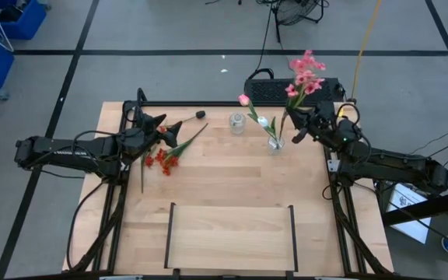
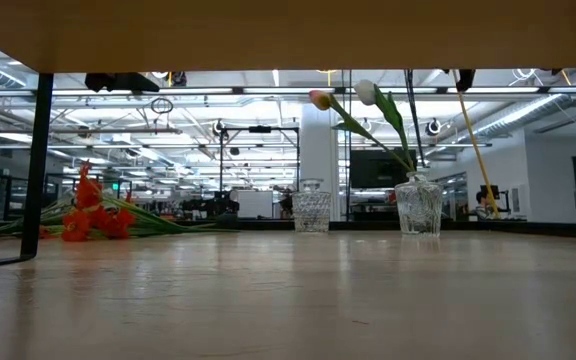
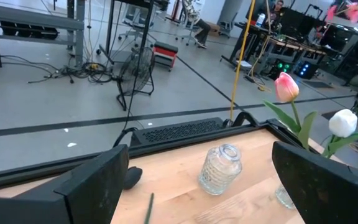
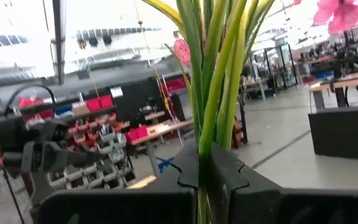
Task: Pick and place flowers into a vace then onto a shelf
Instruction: Put the pink flowers into the right transparent vase, then put the right red flowers into the left transparent vase
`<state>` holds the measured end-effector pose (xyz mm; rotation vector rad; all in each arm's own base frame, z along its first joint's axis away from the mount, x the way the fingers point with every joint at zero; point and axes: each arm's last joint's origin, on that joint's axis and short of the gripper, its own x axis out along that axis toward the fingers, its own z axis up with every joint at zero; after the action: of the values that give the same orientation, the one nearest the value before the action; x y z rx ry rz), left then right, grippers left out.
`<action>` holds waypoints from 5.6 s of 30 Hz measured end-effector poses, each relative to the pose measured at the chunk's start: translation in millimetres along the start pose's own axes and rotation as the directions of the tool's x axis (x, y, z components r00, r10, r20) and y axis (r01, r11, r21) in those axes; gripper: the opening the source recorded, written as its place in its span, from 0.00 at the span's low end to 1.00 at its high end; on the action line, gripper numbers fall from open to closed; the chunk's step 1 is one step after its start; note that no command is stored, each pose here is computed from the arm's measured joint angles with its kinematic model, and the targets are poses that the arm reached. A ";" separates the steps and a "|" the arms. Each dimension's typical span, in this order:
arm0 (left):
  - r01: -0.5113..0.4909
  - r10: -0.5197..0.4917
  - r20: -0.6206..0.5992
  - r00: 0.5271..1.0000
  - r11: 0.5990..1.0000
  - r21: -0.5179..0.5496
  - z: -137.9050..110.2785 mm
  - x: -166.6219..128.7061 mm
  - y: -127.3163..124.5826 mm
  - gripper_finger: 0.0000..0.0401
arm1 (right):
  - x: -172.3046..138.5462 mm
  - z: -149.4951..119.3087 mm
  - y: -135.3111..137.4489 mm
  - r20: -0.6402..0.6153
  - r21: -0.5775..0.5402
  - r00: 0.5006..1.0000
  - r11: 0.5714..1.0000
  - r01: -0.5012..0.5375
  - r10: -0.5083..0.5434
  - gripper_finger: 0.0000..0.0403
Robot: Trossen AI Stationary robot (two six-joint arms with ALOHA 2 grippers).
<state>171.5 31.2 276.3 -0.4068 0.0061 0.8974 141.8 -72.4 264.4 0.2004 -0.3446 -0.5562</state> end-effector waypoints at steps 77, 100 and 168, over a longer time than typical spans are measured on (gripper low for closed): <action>-0.004 0.004 -0.041 0.999 1.000 -0.014 -4.3 0.0 2.0 1.00 | -5.7 -38.3 -13.1 -0.092 -0.005 0.995 0.999 0.038 -0.038 0.00; -0.007 0.007 -0.040 0.999 1.000 0.003 -4.2 0.0 2.0 1.00 | -24.3 -74.3 -25.4 -0.264 -0.018 0.960 0.996 0.093 -0.094 0.01; -0.034 0.036 -0.084 0.996 0.999 0.028 -9.6 -0.2 5.9 1.00 | -34.4 -49.1 -20.3 -0.011 0.109 1.000 0.994 0.025 -0.024 0.25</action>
<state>168.4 31.0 265.4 -0.4209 0.1035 0.9131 122.9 -65.9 204.4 0.3130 -0.3636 -0.5613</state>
